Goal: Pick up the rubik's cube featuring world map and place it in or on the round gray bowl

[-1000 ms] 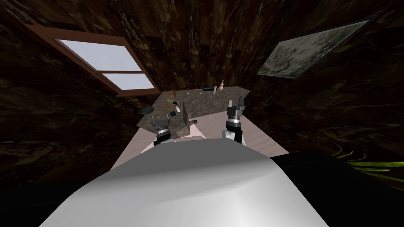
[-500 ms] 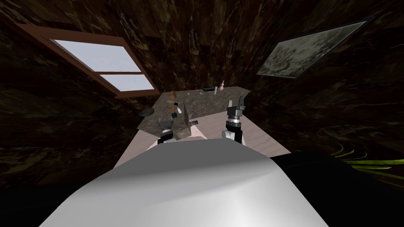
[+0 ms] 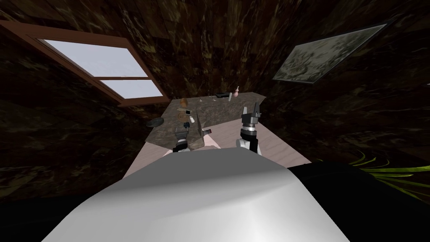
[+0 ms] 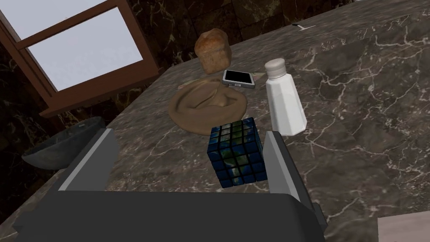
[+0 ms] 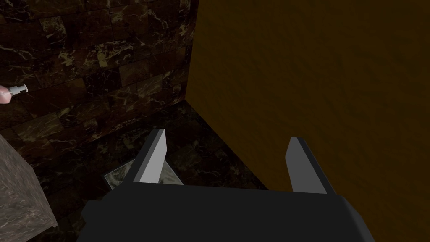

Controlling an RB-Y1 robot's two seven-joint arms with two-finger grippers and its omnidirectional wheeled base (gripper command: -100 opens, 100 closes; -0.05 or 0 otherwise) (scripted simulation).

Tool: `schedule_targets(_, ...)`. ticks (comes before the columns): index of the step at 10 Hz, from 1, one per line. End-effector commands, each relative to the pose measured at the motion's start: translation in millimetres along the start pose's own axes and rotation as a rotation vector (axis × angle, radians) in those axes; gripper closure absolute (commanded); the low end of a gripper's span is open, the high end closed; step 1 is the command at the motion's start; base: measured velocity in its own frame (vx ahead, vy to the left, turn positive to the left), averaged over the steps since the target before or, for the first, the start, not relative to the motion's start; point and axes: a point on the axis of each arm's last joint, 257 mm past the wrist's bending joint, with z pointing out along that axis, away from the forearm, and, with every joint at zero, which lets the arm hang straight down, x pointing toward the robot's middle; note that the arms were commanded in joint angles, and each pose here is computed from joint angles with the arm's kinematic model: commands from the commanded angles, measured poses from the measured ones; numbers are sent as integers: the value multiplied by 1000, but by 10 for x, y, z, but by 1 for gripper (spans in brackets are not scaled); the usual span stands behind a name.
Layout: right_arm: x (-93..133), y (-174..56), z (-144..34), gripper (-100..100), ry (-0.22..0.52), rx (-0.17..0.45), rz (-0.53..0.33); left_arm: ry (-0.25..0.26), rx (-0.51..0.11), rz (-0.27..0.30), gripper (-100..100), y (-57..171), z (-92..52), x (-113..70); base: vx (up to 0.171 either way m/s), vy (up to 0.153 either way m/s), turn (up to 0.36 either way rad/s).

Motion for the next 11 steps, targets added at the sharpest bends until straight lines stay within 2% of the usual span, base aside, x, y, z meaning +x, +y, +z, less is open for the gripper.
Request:
schedule_targets(1,0,0,0,0,0,0,0,-44,-28,-30,-100,142,-5,-157,76,103,-42)
schedule_targets(7,0,0,0,0,0,0,0,-192,-65,-151,-100,623,-213,-585,95,81,-33)
schedule_targets(8,0,0,0,0,0,0,0,-176,-62,-140,-100,564,-199,-547,36,39,-7)
schedule_targets(9,0,0,0,0,0,0,0,-180,-64,-142,0,570,-202,-553,8,7,0)
schedule_targets(10,0,0,0,0,0,0,0,-183,-53,-140,-100,443,-104,-609,0,-29,-97)
schedule_targets(11,1,0,0,0,0,0,0,-184,-45,-139,-100,357,-39,-643,-11,-55,-98)
